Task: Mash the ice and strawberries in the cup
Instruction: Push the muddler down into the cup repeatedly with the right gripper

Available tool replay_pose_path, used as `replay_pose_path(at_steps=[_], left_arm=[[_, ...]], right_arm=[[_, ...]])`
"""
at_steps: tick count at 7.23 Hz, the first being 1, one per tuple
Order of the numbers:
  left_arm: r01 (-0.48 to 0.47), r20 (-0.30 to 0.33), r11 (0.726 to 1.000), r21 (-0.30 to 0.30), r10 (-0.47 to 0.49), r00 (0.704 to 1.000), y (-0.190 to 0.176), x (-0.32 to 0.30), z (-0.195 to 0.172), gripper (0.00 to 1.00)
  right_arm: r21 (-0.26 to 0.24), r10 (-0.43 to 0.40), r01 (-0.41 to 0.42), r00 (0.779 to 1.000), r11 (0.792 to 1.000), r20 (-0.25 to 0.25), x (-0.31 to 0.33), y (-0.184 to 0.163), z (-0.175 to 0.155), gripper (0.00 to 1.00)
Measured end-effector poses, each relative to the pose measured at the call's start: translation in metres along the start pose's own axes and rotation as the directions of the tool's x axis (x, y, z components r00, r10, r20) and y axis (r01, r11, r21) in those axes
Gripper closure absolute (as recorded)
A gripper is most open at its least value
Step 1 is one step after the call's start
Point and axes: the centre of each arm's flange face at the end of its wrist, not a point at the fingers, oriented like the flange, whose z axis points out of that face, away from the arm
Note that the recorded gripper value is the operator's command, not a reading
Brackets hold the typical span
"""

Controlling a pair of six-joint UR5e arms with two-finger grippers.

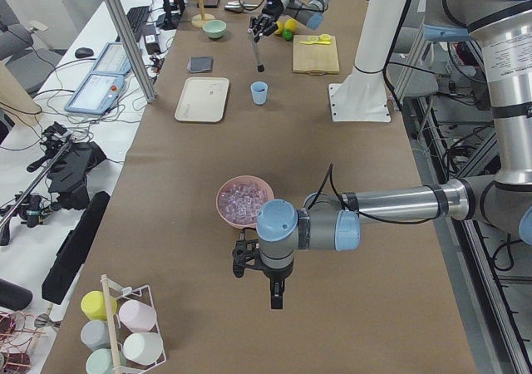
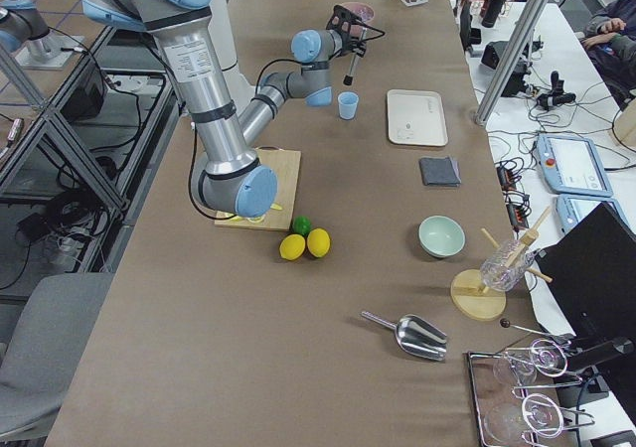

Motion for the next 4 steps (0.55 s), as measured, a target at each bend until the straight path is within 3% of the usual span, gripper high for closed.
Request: replay_pose_path(at_steps=[4], left_arm=[[0.001,0.000,1.000,-0.002,-0.001,1.000,0.001,0.000,0.001,0.01]], right_arm=[[0.041,0.002,0.000,0.999,0.999,-0.050,-0.009,0.035,0.023,1.00]])
